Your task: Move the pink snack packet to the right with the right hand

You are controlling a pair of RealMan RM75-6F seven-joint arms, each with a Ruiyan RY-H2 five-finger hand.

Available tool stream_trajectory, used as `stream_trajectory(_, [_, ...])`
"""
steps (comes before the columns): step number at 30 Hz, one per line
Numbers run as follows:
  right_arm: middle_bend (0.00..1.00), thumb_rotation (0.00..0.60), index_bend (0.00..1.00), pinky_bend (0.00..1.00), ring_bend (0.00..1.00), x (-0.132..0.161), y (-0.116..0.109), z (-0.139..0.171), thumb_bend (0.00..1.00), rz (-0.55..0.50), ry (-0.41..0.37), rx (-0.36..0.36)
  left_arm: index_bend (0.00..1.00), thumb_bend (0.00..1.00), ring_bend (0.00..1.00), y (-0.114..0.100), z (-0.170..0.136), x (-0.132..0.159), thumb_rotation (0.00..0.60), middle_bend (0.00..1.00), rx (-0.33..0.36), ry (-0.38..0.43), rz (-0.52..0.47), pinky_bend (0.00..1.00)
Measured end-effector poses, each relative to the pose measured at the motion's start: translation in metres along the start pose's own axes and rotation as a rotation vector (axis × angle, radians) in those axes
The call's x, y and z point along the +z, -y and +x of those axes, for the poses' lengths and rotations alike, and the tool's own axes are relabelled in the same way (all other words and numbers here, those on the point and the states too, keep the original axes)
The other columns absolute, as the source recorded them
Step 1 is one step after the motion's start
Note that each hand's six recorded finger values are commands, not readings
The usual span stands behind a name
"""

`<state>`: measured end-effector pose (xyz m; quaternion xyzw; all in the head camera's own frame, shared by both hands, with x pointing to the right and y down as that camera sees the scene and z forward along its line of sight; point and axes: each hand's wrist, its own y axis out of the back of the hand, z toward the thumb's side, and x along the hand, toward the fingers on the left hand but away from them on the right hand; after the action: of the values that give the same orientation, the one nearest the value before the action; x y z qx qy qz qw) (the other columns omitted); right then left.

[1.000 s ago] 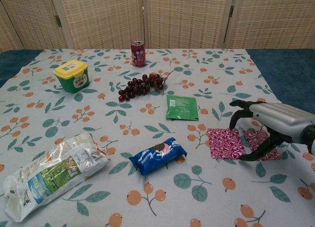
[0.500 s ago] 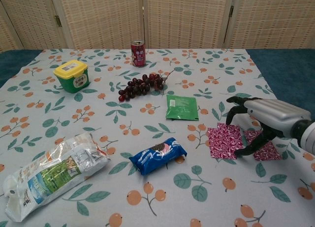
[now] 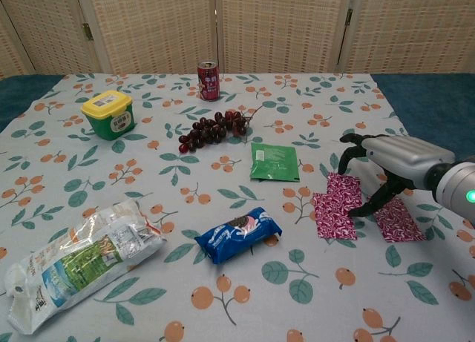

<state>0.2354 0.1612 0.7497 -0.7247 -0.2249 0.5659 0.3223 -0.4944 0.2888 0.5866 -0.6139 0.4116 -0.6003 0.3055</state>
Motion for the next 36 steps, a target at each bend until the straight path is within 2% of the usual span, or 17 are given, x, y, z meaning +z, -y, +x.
stream_trajectory(25, [0.04, 0.478, 0.31, 0.00, 0.00, -0.011, -0.013, -0.032, 0.16, 0.045, 0.062, -0.018, 0.19, 0.24, 0.08, 0.005, 0.002, -0.002, 0.600, 0.07, -0.015, -0.012, 0.004, 0.00])
stream_trajectory(36, [0.04, 0.476, 0.31, 0.00, 0.00, -0.007, -0.021, -0.040, 0.16, 0.061, 0.060, -0.038, 0.19, 0.24, 0.08, 0.006, 0.002, -0.003, 0.600, 0.07, -0.019, -0.016, 0.005, 0.00])
